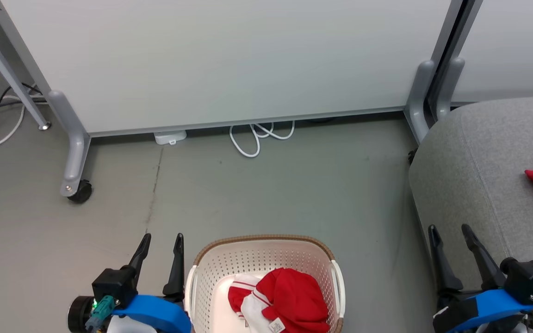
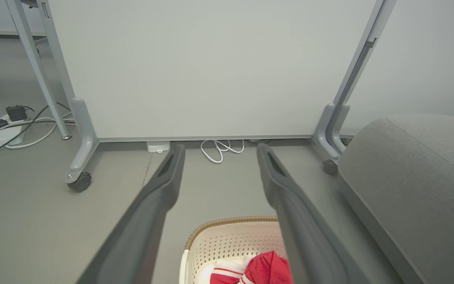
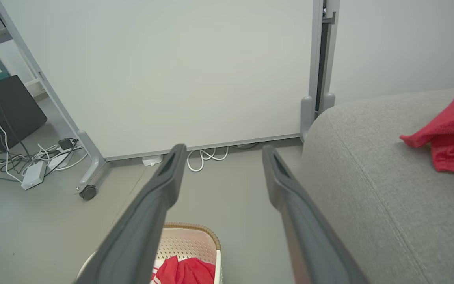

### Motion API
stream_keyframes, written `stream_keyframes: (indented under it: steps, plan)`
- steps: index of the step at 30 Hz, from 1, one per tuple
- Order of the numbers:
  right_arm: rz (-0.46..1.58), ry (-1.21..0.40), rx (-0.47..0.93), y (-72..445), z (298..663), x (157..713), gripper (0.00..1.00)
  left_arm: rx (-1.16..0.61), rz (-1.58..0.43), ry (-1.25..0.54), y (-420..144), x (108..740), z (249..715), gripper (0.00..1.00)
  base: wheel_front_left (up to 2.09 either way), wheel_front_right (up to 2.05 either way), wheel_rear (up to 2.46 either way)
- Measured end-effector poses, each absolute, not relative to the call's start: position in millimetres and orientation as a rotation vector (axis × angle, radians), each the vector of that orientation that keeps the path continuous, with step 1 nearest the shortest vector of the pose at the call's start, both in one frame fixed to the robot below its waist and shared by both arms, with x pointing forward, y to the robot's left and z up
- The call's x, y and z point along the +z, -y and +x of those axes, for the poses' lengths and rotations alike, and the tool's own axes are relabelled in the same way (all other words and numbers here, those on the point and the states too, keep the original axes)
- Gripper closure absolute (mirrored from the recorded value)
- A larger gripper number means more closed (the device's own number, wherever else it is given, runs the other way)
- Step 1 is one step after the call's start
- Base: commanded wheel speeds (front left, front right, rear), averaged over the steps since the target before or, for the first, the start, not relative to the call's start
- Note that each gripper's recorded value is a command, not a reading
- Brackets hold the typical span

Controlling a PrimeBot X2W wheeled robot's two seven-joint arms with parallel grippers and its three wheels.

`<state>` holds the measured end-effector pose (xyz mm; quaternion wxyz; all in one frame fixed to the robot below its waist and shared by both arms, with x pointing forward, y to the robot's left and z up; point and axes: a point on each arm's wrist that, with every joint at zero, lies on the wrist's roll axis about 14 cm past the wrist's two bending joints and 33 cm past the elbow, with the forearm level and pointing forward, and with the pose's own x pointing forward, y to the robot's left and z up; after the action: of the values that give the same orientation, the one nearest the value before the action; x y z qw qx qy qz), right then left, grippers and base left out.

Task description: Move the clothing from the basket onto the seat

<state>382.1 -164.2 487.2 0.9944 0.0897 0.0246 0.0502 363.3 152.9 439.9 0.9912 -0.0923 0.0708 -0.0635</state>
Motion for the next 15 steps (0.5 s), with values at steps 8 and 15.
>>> stream_keyframes:
  steps: [8,15]
  plan:
    - [0.165,-0.062,0.103,163,411,478,0.00,-0.181,-0.190,-0.221,-133,415,387,0.00,0.00,0.00,0.00]
    - [0.142,-0.070,0.118,158,447,465,0.00,-0.233,-0.200,-0.323,-114,376,414,0.00,0.00,0.00,0.00]
